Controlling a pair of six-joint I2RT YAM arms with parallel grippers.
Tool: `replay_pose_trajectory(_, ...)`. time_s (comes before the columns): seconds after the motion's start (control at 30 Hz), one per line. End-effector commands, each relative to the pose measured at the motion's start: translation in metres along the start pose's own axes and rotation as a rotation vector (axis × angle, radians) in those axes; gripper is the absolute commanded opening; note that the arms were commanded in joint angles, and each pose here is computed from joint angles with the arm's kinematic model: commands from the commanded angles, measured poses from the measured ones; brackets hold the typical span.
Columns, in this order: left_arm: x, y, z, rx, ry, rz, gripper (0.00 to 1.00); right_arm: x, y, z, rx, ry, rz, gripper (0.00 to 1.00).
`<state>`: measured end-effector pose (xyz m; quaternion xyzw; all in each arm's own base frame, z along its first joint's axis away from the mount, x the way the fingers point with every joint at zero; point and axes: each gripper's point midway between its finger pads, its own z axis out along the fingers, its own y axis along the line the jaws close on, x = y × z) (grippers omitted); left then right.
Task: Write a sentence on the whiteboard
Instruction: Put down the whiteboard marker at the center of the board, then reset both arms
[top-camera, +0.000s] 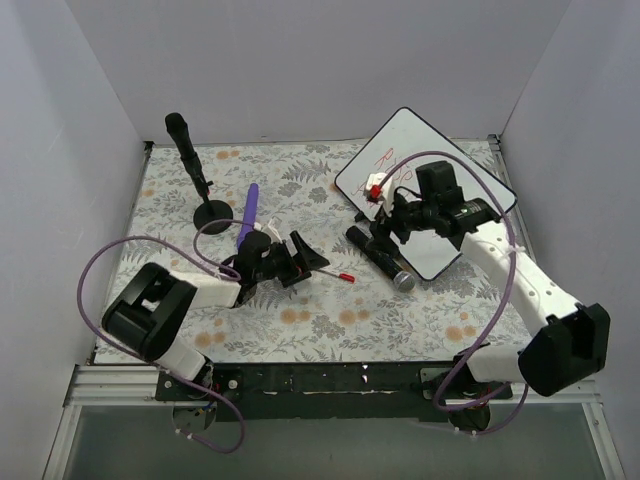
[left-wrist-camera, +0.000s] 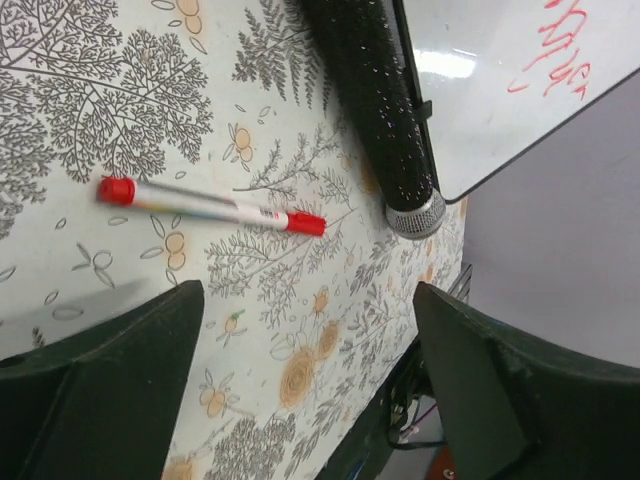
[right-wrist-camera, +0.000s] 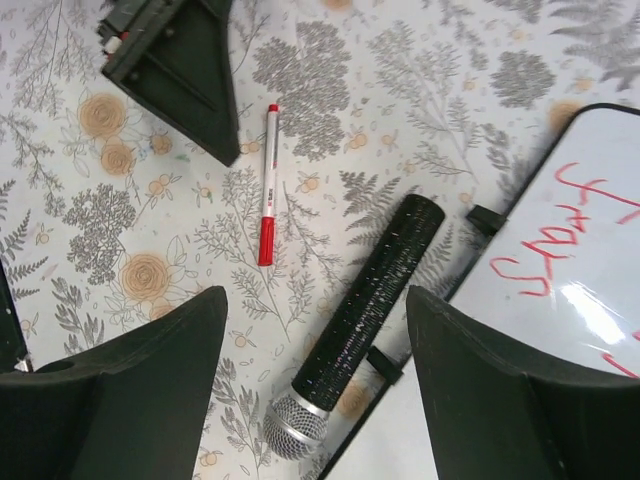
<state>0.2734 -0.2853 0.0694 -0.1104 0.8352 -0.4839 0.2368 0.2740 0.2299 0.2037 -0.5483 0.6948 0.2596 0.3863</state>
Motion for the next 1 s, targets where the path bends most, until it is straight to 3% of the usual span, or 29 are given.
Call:
replay_pose_trajectory(0.0,-0.015,0.005,-0.033,-0.088,-0.103,0.107,0.92,-0.040,-0.015,-0.054,0.127,-0.101,0.004,0.82)
replay_pose_trajectory(0.1,-0.026,-0.021,-0.063,-0.065,-0.176,0.194,0.98,-0.056,-0.033,-0.094,0.299,-0.175,0.048,0.94)
replay_pose_trajectory(0.2,-0.052,-0.067,-0.100,-0.037,-0.296,0.330,0.98,-0.058,-0.047,-0.128,0.472,-0.215,0.156,0.98)
replay_pose_trajectory(0.37,-0.093,-0.156,-0.172,0.034,-0.493,0.504,0.98,-0.062,-0.048,-0.161,0.539,-0.304,0.274,0.98)
replay_pose_trajectory(0.5,-0.100,-0.198,-0.204,0.085,-0.528,0.559,0.98,-0.063,-0.056,-0.194,0.670,-0.342,0.305,0.98)
replay_pose_trajectory(0.7,-0.102,-0.216,-0.222,0.086,-0.538,0.596,0.98,-0.066,-0.058,-0.225,0.790,-0.374,0.321,0.98)
replay_pose_trajectory(0.97,-0.104,-0.207,-0.225,0.048,-0.551,0.605,0.98,-0.057,-0.057,-0.227,0.808,-0.370,0.336,0.98)
